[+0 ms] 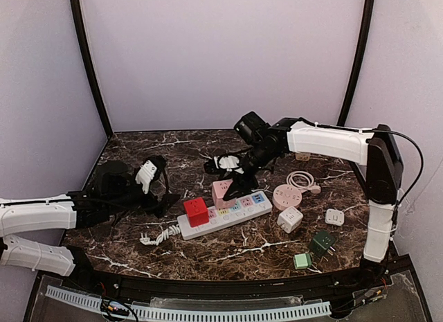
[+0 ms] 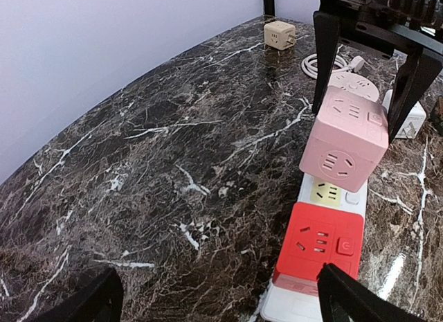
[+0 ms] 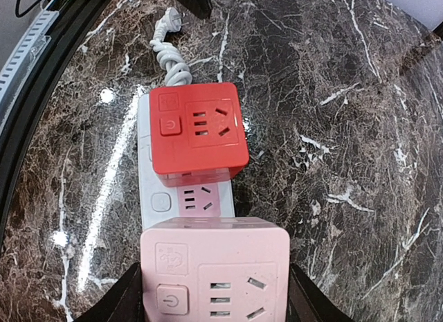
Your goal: Insert the plug
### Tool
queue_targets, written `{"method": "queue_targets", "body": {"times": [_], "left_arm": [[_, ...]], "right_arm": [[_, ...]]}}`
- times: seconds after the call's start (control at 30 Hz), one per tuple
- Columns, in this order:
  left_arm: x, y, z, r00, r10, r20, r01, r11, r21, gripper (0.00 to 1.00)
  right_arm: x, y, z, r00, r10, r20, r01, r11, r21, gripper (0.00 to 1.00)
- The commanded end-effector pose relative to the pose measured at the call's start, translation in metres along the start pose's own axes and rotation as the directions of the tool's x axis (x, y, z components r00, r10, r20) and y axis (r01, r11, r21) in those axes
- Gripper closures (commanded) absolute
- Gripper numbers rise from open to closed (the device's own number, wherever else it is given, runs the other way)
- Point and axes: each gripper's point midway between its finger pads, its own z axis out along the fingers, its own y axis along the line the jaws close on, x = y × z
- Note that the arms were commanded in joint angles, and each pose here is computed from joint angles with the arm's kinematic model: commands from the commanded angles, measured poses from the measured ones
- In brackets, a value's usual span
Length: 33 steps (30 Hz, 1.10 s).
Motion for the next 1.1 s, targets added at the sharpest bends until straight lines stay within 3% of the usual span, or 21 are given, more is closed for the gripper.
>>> {"method": "queue_targets", "body": {"times": [0.0, 0.73, 1.07], "left_arm": [[0.001, 0.011, -0.009, 0.997, -0.064, 0.048, 0.066, 0.997, -0.048, 0.01], [0.000, 0.019, -0.012, 0.996, -0.035, 0.085, 0.041, 0.997, -0.064, 0.01], [-0.004, 0.020, -0.011, 0.995, -0.024, 0.095, 0.029, 0.998, -0.060, 0.01]], "right_arm": [[-0.009, -0.005, 0.003, 0.999, -0.044, 0.006, 0.044, 0.999, -0.022, 1.00], [0.022, 0.002, 0.029, 0.992, 0.028, -0.120, -0.041, 0.994, -0.101, 1.00], [0.013, 0.012, 0.033, 0.995, 0.050, -0.087, -0.062, 0.988, -0.142, 1.00]]}}
